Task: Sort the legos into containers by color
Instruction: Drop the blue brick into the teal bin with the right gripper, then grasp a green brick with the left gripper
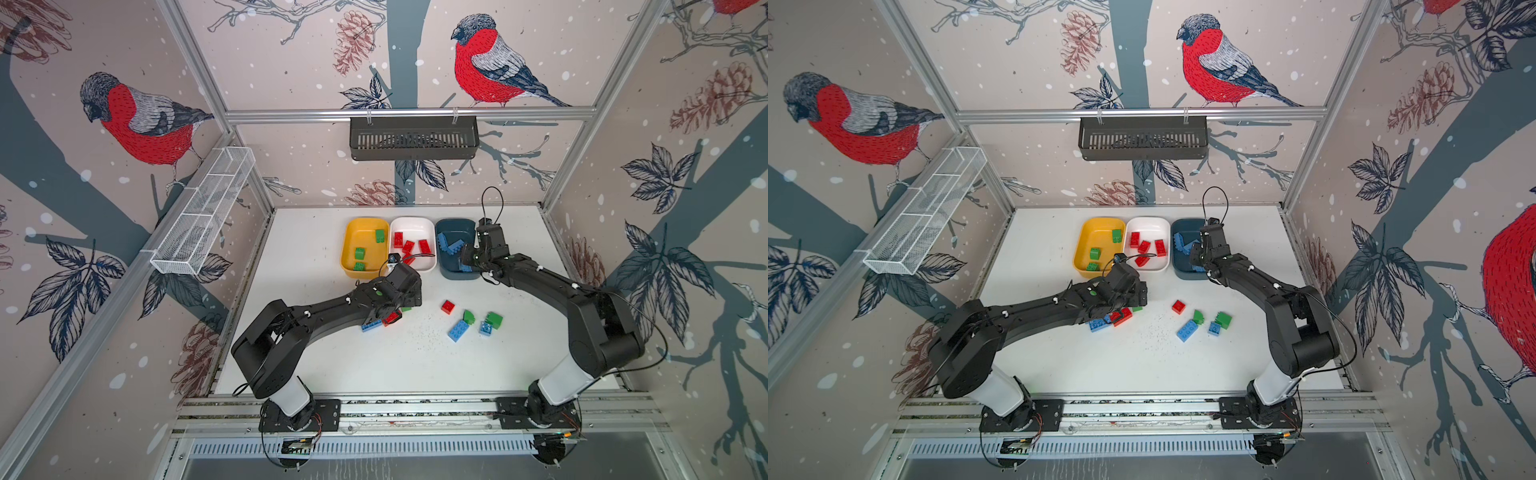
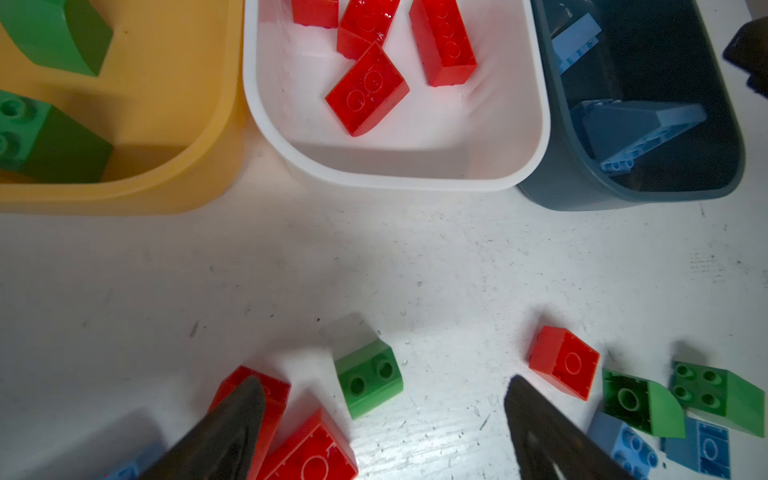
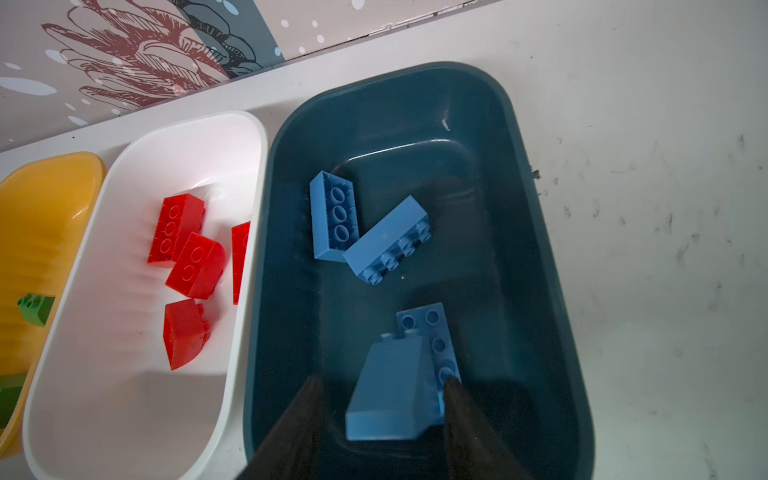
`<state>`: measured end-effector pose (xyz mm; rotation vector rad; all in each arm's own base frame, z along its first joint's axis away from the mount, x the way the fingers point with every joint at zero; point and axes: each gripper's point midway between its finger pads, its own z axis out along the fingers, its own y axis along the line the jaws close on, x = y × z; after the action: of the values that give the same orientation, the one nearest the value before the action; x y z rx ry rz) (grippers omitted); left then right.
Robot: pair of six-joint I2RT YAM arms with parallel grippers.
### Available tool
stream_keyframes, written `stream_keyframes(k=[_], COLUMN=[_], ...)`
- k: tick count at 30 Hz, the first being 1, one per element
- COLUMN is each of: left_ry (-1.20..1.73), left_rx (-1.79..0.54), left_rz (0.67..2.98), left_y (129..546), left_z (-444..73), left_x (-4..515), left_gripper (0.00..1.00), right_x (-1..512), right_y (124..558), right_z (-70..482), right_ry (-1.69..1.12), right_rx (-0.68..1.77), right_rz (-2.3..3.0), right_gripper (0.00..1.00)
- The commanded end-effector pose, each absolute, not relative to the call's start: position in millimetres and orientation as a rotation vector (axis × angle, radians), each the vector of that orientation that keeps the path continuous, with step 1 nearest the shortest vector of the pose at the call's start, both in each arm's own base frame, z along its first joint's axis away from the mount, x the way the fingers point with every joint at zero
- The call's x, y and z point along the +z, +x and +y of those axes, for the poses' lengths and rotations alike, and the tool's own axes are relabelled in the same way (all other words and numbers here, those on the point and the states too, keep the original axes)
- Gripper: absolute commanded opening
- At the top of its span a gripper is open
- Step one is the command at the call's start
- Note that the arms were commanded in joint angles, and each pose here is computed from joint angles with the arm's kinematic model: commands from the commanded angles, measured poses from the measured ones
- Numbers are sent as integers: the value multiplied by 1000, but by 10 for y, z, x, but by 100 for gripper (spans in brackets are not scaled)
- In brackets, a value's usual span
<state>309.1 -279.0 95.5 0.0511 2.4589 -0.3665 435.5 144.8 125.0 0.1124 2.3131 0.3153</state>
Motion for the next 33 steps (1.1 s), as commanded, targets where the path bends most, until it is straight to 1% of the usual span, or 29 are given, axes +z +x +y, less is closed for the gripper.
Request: stream_keyframes(k=[1, 5, 6, 8, 13, 14, 15, 16, 22, 27, 30, 33], left_ry=[22, 13, 9, 16, 18, 20, 21, 26, 43, 57, 45, 48], left_rx=[-281, -246, -266, -249, -175, -165, -160, -158, -143, -121, -90, -69], left_rz=[2462, 2492, 2480, 2492, 2517, 2524, 2529, 2536, 2564, 2576, 2583, 2596], left_y=[3064, 3032, 3076, 3064, 3039, 3040, 3042, 3043, 3077, 3120, 3129, 3124], left_z=[-2705, -2679, -2740, -2759, -2749, -2749, -2756, -2775, -2867, -2926, -2902, -2894], left_x=[911, 794, 869, 841, 749, 721, 698, 672, 517, 418, 348, 270], left_gripper=[91, 91, 90, 88, 82, 80, 79, 78, 69, 57, 57, 55], right_x=[1229, 1371, 1409, 1506, 1707, 1741, 1759, 1778, 1772, 1757, 1758, 1756], right_y=[4324, 4251, 4222, 4134, 3869, 3817, 3775, 3730, 3546, 3489, 3476, 3458], right_z=[1384, 1443, 1460, 1495, 1511, 1484, 1463, 1436, 1282, 1251, 1238, 1223], right_ry=[106, 94, 91, 85, 92, 104, 109, 116, 151, 158, 161, 169], right_rx=[247, 276, 287, 315, 393, 402, 407, 407, 375, 372, 367, 368], right_rz=[2344, 2316, 2307, 2280, 2209, 2196, 2187, 2179, 2180, 2181, 2183, 2180], right_gripper=[55, 63, 65, 71, 80, 84, 97, 100, 100, 99, 99, 100])
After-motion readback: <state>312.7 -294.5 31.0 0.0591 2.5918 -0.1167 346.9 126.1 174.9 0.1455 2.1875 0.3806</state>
